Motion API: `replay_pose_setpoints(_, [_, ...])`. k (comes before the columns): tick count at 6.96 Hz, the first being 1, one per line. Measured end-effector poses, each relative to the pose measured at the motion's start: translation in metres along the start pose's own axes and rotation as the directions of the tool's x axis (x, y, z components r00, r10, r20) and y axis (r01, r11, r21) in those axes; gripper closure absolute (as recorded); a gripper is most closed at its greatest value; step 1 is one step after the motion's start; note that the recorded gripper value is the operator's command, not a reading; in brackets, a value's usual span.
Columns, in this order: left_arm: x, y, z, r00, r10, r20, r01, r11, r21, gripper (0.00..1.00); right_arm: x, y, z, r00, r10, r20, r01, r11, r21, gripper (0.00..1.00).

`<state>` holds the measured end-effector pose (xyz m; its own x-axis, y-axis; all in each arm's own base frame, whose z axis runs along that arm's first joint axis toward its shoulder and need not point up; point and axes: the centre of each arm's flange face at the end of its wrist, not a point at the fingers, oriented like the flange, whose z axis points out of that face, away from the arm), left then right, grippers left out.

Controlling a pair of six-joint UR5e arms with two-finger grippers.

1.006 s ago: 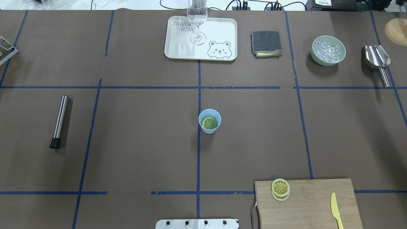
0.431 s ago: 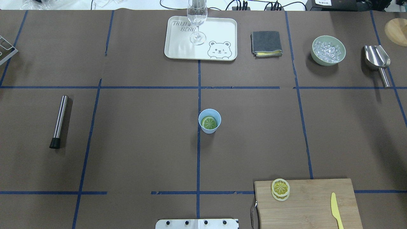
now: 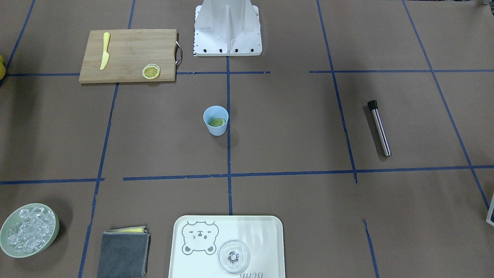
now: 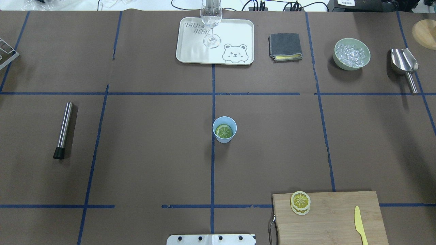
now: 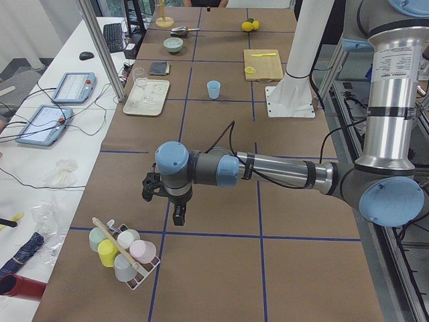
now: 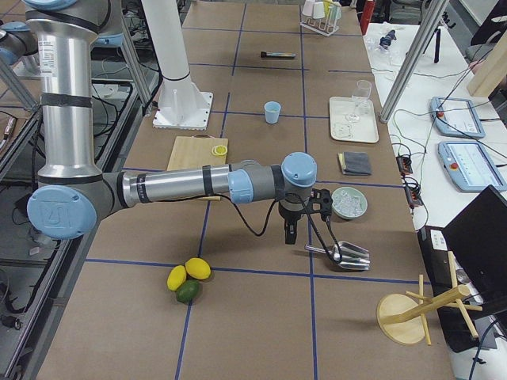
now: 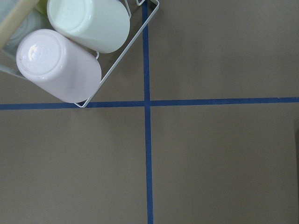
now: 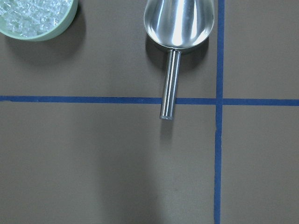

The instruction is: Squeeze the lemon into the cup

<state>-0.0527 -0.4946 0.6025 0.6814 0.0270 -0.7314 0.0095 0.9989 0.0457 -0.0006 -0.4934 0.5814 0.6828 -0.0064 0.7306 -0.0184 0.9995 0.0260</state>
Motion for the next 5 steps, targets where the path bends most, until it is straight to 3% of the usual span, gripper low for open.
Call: replay_pose_setpoints(5, [-0.0033, 0.0013, 0.0033, 1.000, -0.008, 0.000, 0.008, 1.000, -0.007, 0.00, -0.0005, 0.0002, 0.0005, 1.000, 0.001, 0.010, -0.001, 1.000, -0.003, 0.00])
